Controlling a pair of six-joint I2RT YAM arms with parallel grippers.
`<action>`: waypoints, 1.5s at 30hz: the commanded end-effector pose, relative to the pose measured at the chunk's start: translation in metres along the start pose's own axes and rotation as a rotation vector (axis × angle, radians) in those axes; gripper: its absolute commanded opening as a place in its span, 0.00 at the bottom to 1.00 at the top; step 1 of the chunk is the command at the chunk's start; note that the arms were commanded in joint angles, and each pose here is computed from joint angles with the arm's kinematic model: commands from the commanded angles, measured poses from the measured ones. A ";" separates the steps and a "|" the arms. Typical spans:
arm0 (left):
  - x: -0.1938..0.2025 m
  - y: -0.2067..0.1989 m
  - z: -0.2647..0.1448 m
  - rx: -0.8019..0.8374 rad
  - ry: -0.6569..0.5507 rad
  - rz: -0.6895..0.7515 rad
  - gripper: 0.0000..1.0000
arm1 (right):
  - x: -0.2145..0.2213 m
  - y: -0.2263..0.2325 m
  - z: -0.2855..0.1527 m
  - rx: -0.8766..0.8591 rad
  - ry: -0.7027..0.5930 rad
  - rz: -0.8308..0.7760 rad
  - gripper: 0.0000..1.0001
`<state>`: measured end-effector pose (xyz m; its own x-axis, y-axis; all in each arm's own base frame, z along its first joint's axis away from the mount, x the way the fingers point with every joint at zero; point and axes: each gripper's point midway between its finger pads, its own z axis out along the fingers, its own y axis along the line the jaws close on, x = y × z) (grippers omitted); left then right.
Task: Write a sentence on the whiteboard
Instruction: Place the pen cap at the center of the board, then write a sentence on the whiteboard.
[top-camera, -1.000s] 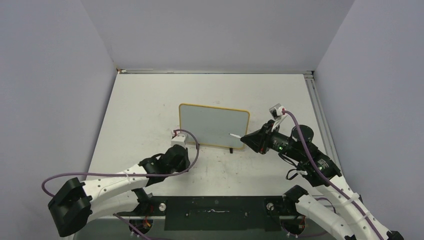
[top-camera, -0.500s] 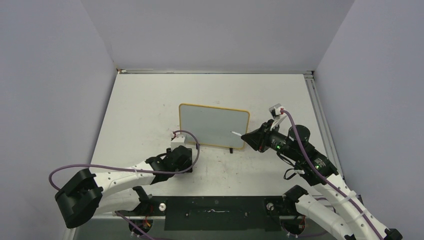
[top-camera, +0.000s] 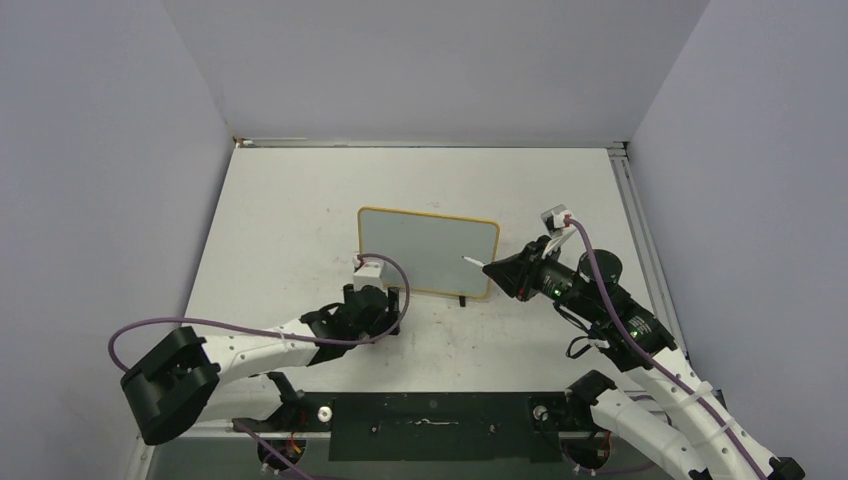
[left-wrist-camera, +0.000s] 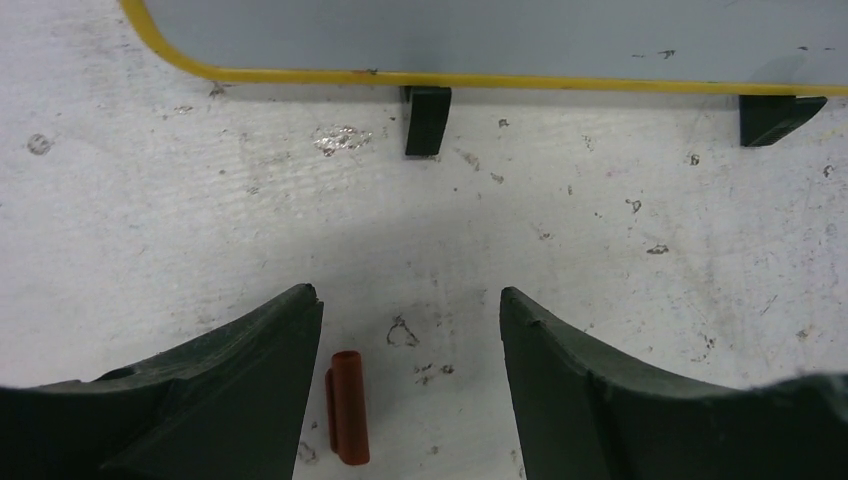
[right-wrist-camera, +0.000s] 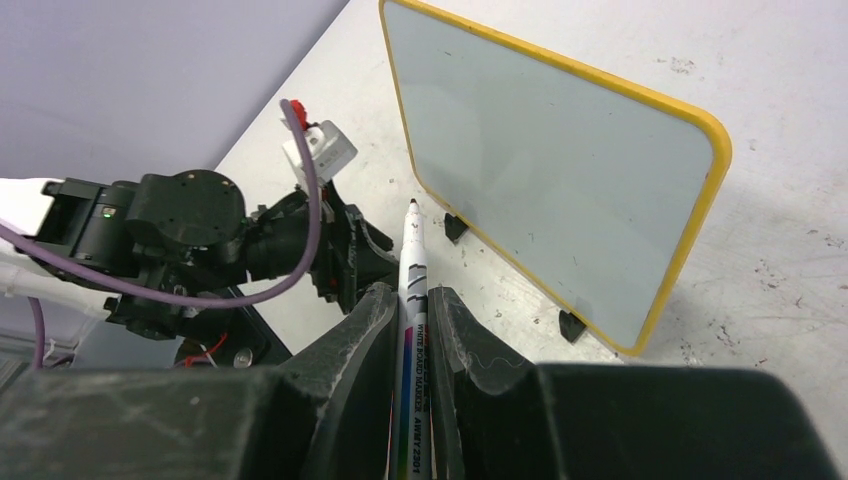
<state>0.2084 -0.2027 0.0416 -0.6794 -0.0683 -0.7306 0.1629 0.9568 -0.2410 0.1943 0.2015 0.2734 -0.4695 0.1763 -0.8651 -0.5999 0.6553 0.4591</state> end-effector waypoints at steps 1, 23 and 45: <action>-0.041 -0.040 0.016 0.102 -0.100 0.012 0.63 | -0.017 0.007 0.003 -0.022 -0.070 -0.010 0.05; -0.028 -0.074 0.058 0.220 -0.125 0.142 0.60 | -0.022 0.006 0.002 -0.011 -0.091 -0.008 0.05; 0.007 -0.122 -0.002 0.370 -0.002 0.171 0.65 | -0.027 -0.004 0.001 0.038 -0.140 -0.019 0.05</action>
<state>0.2004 -0.3208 0.0315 -0.5945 0.1304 -0.7935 0.5083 0.8255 -0.2453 0.2042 0.1966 0.2818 -0.4242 0.2241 -0.8774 -0.5733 0.6836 0.4518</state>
